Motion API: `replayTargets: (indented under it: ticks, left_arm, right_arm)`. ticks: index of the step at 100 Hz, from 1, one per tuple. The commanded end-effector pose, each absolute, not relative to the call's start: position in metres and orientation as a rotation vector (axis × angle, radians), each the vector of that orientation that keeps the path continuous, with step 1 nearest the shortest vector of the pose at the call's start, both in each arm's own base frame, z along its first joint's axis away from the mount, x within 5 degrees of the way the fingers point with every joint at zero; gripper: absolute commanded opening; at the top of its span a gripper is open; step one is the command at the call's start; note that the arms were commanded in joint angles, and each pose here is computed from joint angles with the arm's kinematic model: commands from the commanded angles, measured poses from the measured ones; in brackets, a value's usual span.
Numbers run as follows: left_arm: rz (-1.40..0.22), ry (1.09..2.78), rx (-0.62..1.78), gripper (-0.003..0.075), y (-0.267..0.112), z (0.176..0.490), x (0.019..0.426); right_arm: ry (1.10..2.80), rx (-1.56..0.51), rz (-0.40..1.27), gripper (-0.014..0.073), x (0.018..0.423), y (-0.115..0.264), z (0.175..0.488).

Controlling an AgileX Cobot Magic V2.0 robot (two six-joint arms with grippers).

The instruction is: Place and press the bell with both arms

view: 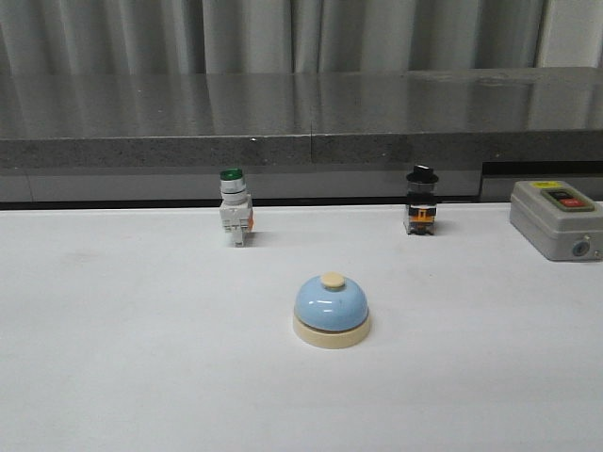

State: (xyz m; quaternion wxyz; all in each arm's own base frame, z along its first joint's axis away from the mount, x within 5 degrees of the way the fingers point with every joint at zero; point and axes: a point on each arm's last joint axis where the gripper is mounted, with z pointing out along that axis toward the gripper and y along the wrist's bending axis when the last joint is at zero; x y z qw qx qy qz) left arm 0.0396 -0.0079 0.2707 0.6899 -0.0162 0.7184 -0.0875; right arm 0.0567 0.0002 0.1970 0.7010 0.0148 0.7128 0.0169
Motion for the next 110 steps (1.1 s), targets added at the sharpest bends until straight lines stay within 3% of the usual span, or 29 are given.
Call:
replayTargets:
  ticks: [1,28,62,110]
  left_arm:
    - [-0.193,1.453,-0.058,-0.0020,-0.005,0.279,0.035]
    - [-0.080,1.360,-0.020,-0.0020,-0.002,0.258,0.041]
    - [-0.079,1.479,-0.034,-0.0020,-0.001,0.201,0.055]
    - [-0.079,1.486,-0.034,-0.0020,-0.001,0.201,0.055]
  right_arm:
    - [1.477,0.021,0.020,-0.0058,0.054,0.000,0.210]
    - [1.477,0.021,0.020,-0.0058,0.054,0.000,0.210]
    - [1.477,0.021,0.020,-0.0058,0.054,0.000,0.210]
    - [1.477,0.021,0.020,-0.0058,0.054,0.000,0.210]
